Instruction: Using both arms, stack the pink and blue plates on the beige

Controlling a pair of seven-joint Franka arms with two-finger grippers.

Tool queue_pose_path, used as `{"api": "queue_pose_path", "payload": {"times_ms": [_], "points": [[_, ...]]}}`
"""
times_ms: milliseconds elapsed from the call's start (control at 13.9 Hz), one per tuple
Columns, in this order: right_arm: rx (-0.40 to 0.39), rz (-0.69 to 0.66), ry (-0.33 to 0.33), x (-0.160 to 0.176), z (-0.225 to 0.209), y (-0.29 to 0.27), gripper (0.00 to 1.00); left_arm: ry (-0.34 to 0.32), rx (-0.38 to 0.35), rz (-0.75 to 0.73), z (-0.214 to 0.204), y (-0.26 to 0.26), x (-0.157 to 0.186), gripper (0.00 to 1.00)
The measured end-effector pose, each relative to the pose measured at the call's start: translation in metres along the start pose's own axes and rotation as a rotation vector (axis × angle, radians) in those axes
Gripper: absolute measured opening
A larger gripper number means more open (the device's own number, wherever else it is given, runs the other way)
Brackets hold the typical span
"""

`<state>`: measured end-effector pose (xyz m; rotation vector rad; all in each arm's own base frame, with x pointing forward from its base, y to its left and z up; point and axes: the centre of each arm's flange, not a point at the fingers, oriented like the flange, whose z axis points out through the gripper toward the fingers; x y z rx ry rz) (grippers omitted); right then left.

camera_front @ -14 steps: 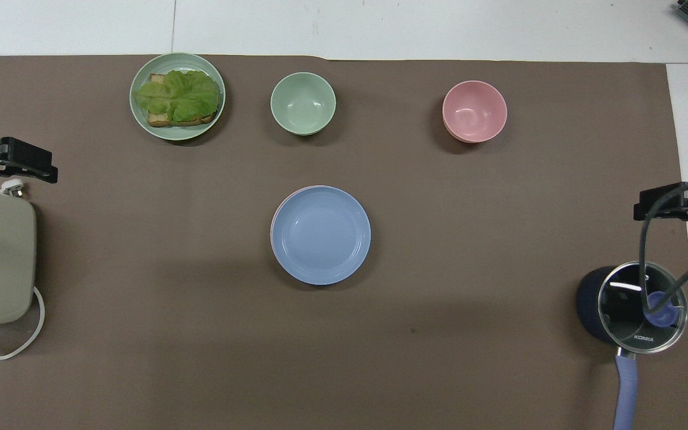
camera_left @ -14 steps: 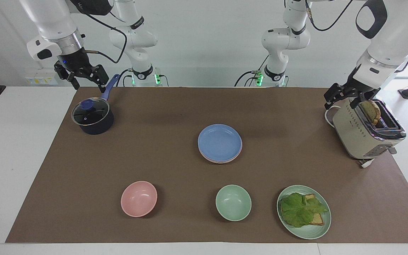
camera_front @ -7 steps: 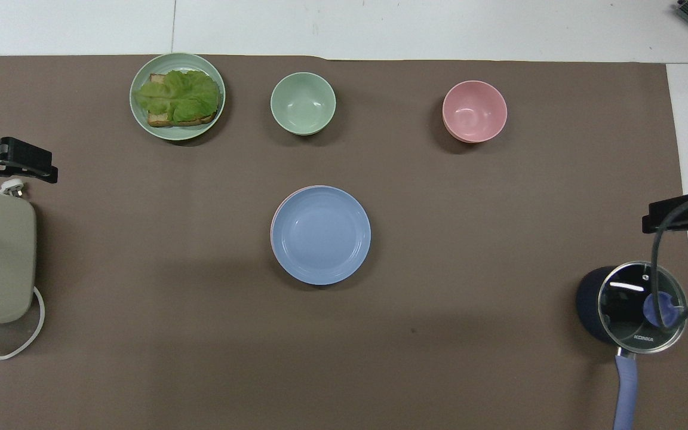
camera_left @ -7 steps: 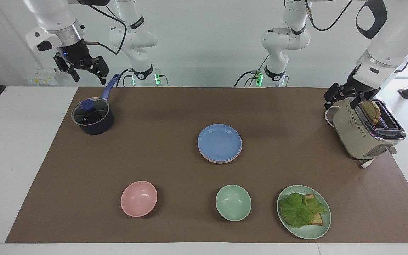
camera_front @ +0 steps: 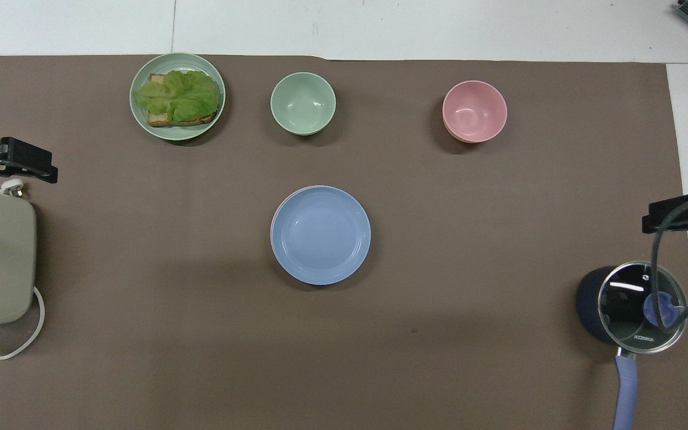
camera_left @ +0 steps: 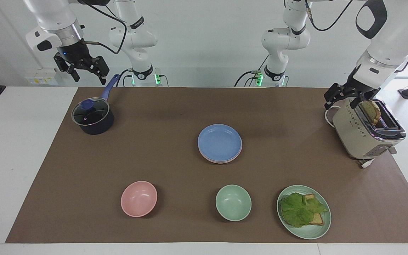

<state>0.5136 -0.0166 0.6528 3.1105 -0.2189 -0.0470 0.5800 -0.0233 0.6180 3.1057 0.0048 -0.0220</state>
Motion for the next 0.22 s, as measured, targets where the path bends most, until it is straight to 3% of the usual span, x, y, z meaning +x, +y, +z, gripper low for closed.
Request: {"api": "queue_pose_path", "payload": {"times_ms": [215], "points": [[-0.001,-0.001,0.001,0.0,-0.0001,-0.0007,1.0,0.0,0.0,0.0,0.0,0.0,0.0,1.0]]}}
